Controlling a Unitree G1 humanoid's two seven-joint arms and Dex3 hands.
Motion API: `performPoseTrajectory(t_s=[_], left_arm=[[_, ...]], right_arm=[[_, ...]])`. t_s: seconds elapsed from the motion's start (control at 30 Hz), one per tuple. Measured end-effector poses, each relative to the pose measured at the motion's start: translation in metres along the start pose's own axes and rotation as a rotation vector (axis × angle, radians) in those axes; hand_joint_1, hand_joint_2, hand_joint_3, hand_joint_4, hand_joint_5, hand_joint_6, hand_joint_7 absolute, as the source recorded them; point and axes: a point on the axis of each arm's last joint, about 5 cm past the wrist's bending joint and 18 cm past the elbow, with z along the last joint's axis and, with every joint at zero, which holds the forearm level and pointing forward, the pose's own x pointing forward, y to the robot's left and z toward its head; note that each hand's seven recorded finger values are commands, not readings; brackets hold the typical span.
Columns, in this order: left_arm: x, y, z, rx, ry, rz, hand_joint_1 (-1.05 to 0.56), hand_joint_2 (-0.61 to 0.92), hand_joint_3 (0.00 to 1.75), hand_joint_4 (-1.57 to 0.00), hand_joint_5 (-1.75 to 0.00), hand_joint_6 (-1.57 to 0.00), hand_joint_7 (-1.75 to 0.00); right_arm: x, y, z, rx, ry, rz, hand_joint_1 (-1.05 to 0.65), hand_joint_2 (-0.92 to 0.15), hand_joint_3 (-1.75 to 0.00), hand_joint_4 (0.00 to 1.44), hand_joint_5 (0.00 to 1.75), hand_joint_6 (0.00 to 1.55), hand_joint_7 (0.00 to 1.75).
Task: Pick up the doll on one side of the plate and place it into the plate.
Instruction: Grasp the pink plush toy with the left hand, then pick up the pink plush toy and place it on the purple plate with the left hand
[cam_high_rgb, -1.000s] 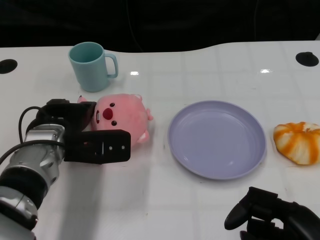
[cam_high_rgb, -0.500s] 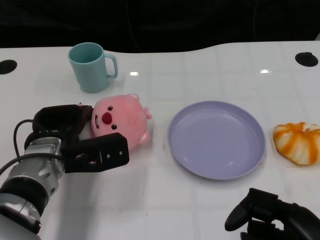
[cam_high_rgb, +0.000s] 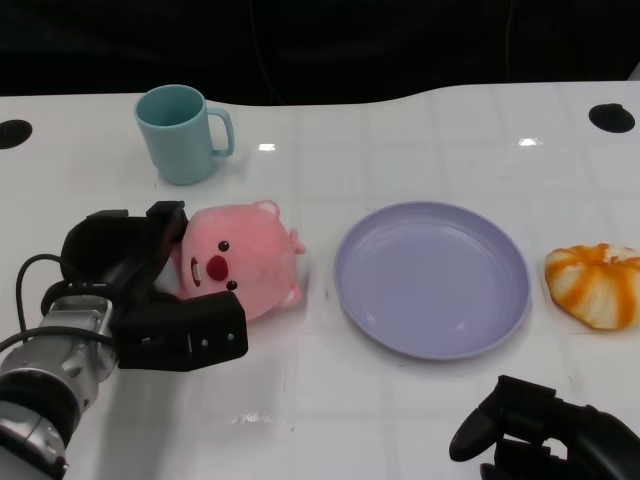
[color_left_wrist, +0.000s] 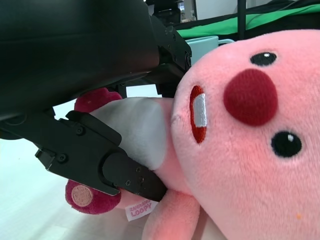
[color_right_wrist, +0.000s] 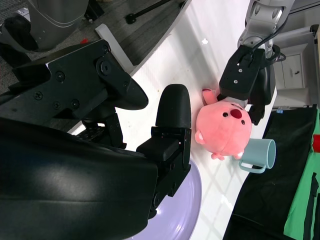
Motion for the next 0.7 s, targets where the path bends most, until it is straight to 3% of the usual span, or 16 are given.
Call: performPoseTrajectory(t_s=[0.3,0.33,0.37,0.4,0.47,0.7], left_arm=[[0.000,0.010,-0.004,-0.130,-0.006,0.023,-0.13,0.87,0.24,-0.86,-1.75,-0.66,-1.75],[0.000,0.012,-0.004,-0.153,-0.010,0.030,-0.13,0.78,0.44,-0.88,-1.75,-0.68,-1.75],[-0.001,0.013,-0.003,-0.181,-0.015,0.039,-0.13,0.61,0.78,-0.89,-1.75,-0.71,-1.75],[0.000,0.014,-0.002,-0.206,-0.019,0.045,-0.13,0.55,0.93,-0.90,-1.75,-0.72,-1.75],[0.001,0.019,-0.001,-0.247,-0.036,0.060,-0.14,0.48,1.06,-0.91,-1.75,-0.74,-1.75],[0.007,0.037,0.009,-0.273,-0.109,0.108,-0.15,0.50,0.94,-0.94,-1.75,-0.74,-1.75]], right_arm=[[-0.002,0.001,0.002,0.009,0.010,-0.007,-0.09,-0.66,-1.05,0.64,1.75,0.49,1.39],[-0.002,0.001,0.002,0.010,0.010,-0.007,-0.09,-0.67,-1.05,0.64,1.75,0.49,1.39],[-0.002,0.001,0.002,0.012,0.010,-0.006,-0.09,-0.67,-1.05,0.63,1.75,0.49,1.39],[-0.002,0.001,0.002,0.015,0.010,-0.005,-0.09,-0.67,-1.05,0.63,1.75,0.49,1.39],[-0.001,0.001,0.002,0.018,0.013,-0.004,-0.09,-0.67,-1.04,0.63,1.75,0.49,1.39],[0.001,0.000,0.002,0.017,0.016,-0.002,-0.08,-0.67,-1.04,0.64,1.75,0.48,1.39]])
